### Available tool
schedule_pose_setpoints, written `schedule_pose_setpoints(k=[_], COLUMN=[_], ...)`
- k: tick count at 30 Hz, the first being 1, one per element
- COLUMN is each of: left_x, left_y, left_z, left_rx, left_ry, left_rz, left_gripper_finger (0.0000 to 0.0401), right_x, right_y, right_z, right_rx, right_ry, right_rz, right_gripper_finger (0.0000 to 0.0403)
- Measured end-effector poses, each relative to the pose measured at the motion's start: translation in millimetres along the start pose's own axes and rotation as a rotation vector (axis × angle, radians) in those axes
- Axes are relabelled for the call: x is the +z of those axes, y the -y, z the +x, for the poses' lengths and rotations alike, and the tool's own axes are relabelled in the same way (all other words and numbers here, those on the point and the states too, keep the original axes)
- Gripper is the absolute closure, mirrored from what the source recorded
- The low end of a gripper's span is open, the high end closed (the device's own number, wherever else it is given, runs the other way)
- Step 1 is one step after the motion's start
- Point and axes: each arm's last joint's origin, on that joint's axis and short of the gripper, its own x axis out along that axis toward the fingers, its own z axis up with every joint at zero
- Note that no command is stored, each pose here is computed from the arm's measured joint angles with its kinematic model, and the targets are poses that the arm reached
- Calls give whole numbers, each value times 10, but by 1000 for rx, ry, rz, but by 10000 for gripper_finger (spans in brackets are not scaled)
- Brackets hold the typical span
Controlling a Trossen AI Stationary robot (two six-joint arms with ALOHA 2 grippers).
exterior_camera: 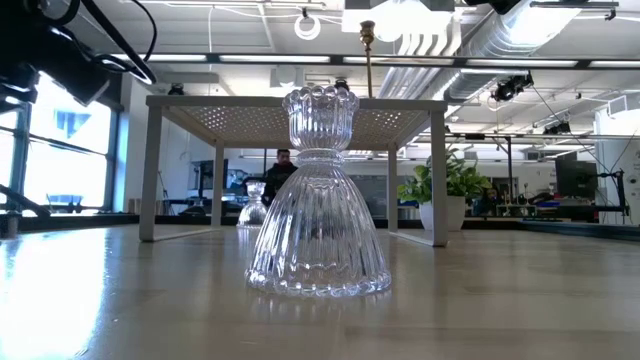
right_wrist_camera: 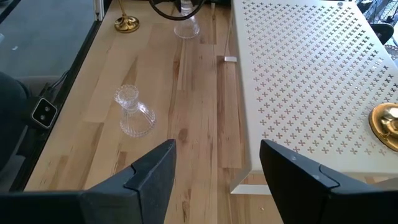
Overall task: Pick & Place candle stick holders
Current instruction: Put the middle left transparent glass candle holder on the shelf
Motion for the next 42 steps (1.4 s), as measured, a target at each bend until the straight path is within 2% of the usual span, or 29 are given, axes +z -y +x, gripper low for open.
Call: schedule_pose_setpoints(k=[12,33,42], left_x=[29,-95,-130], left_y=[62,43,46], left_z=[-159,-940,-1243], left_rx=[-3,6,-56], left_ry=[78,54,107], left_rz=[107,87,114], left_gripper_finger=[241,241,241], right_x=[0,0,0], right_y=[0,0,0], right_z=[0,0,0], right_rx=[0,0,0], right_ry=[0,0,0], right_rz=[0,0,0], right_gripper_finger=[178,178,178])
